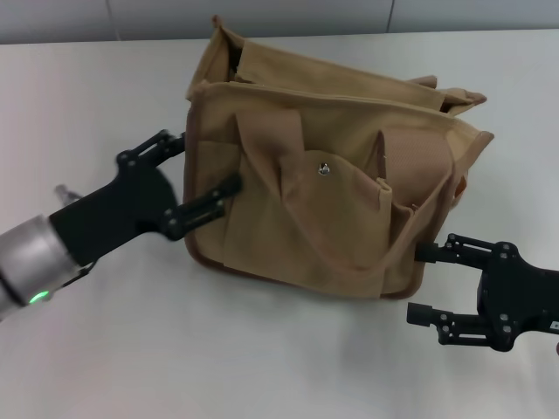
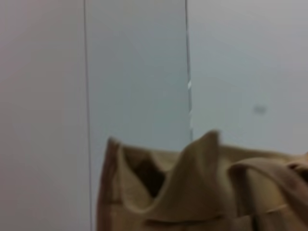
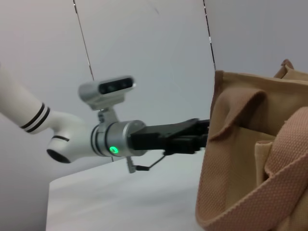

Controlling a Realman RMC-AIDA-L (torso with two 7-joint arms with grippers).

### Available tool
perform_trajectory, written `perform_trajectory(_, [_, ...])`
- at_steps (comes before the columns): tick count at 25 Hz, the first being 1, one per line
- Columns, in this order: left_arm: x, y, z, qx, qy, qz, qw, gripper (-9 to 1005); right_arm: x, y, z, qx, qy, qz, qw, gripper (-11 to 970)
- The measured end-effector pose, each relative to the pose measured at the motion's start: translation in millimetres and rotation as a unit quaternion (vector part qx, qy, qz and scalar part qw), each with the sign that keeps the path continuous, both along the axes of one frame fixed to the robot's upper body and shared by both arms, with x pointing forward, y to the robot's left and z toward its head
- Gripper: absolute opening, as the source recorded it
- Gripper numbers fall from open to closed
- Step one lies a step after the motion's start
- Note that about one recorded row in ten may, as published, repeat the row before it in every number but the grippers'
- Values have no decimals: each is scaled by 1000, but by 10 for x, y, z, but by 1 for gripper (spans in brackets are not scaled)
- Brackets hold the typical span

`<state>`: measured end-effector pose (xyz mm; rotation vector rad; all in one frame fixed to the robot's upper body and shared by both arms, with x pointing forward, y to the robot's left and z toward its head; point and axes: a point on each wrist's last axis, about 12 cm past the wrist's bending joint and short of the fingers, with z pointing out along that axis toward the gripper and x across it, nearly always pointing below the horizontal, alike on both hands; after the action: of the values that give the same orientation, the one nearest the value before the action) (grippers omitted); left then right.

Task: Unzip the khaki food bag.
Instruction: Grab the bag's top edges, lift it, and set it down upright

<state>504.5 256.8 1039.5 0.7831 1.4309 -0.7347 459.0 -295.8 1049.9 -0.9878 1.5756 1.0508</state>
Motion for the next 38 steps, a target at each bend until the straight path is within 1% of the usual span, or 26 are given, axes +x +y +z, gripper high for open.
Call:
perform_trajectory(2, [141,-88,-20,14,16,12,1000,760,0,-4,-5,-1,1,-2,1000,797])
perform_trajectory(7, [225,-151,-19,19,24,18,999,756,-18,-11,-17,1,4,-7,1000,797])
perform_trajectory(11, [210,-155,-24,12,14,29,999,753,-27,-10,-23,3,5,-9,1000,796])
perform_trajectory(14, [185,-158,-29,7,4,35,999,573,-35,-12,-29,9,7,-16,1000,796])
perform_trajectory(18, [173,-121,-31,-7,5,55,998,338,-29,-48,-13,20,1,-36,999,796])
perform_trajectory(22, [152,-115,-14,-16,-1,54,998,263,-29,-57,1,26,-2,-41,999,795])
perform_trajectory(26, [128,-118,44,-29,-19,39,999,188,-30,-101,60,52,-17,-61,997,795])
perform_trajectory(27, [116,-109,107,-39,-37,23,998,169,-43,-165,135,81,-36,-83,993,795])
perform_trajectory(28, [116,-109,107,-39,-37,23,998,150,-43,-165,135,81,-36,-83,993,795])
perform_trajectory(30, [109,-84,194,-49,-62,5,997,113,-52,-272,245,121,-67,-120,983,795])
perform_trajectory(31, [105,-75,223,-53,-70,0,996,101,-46,-342,307,142,-83,-144,976,794])
perform_trajectory(32, [103,-66,261,-58,-78,-8,995,89,-1,-467,420,179,-91,-186,962,794])
perform_trajectory(33, [103,-55,303,-63,-88,-17,994,78,-1,-467,420,179,-91,-186,962,794])
perform_trajectory(34, [104,-48,342,-67,-96,-26,993,66,37,-507,468,193,-87,-198,957,794])
perform_trajectory(35, [123,-41,404,-66,-109,-41,991,54,144,-548,566,208,-87,-207,952,794])
perform_trajectory(36, [123,-41,404,-66,-109,-41,991,54,144,-548,566,208,-87,-207,952,794])
perform_trajectory(37, [137,-40,432,-65,-112,-48,990,55,272,-553,654,207,-98,-212,950,794])
perform_trajectory(38, [159,-40,470,-62,-116,-58,990,55,272,-553,654,207,-98,-212,950,794])
